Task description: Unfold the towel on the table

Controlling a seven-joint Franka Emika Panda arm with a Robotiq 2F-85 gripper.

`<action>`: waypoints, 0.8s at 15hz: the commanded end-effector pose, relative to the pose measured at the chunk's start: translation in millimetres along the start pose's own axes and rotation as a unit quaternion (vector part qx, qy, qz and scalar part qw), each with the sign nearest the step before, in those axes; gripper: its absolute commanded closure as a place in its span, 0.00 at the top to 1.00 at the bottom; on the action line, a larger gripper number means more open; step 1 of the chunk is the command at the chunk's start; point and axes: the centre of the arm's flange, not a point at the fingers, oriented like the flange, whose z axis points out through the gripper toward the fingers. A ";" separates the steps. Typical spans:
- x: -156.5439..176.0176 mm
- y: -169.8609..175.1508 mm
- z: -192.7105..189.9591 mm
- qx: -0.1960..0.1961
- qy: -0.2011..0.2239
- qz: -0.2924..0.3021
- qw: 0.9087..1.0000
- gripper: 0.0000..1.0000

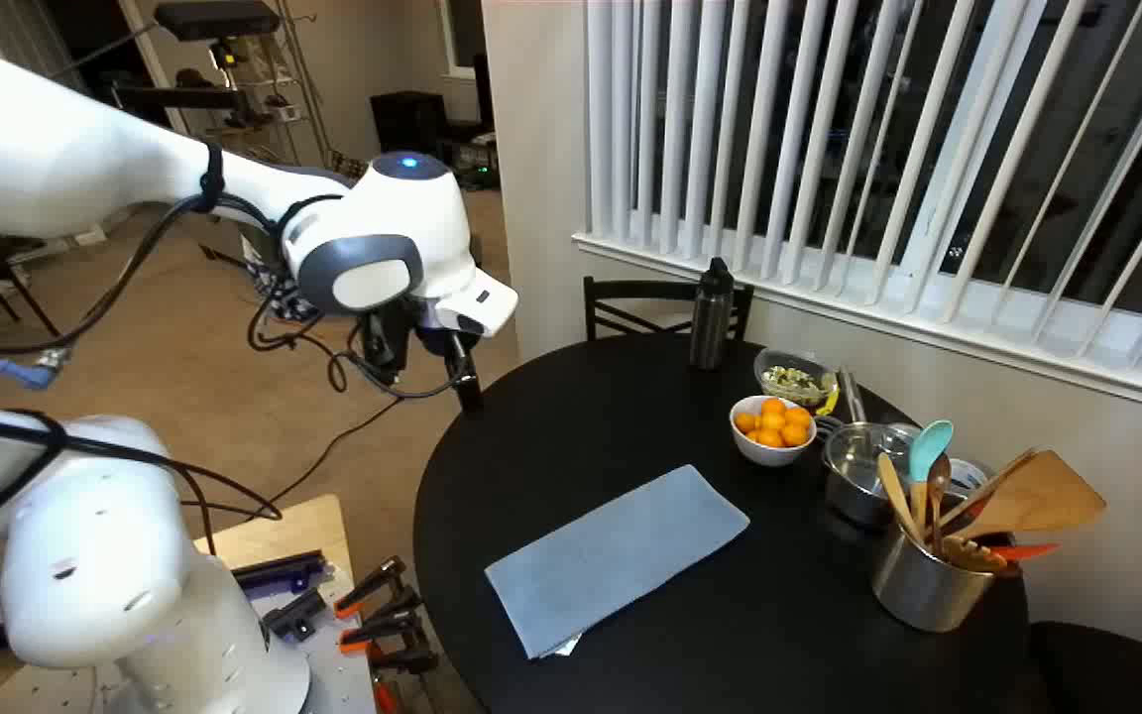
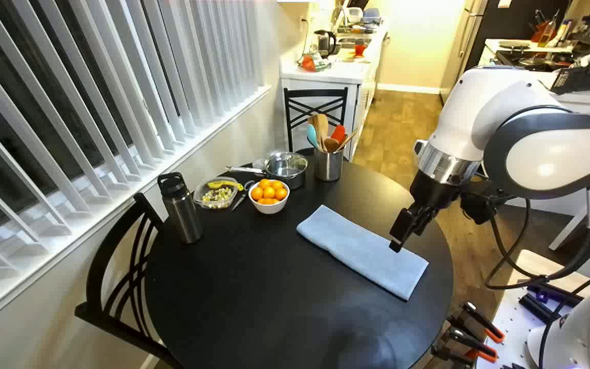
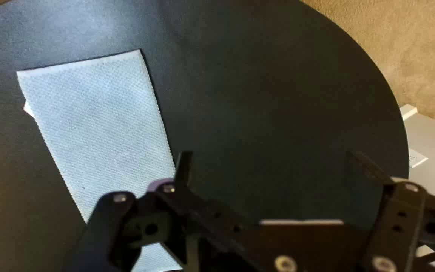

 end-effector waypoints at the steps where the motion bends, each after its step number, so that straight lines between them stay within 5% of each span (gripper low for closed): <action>1: 0.0 0.0 0.0 0.000 0.000 0.000 1.000 1.00; 5: 0.0 0.0 0.0 0.000 0.000 0.000 1.000 1.00; 7: 8.6 13.1 -10.8 0.037 -0.011 0.005 0.999 1.00; 12: 46.1 120.1 -23.0 0.116 0.002 -0.040 0.992 1.00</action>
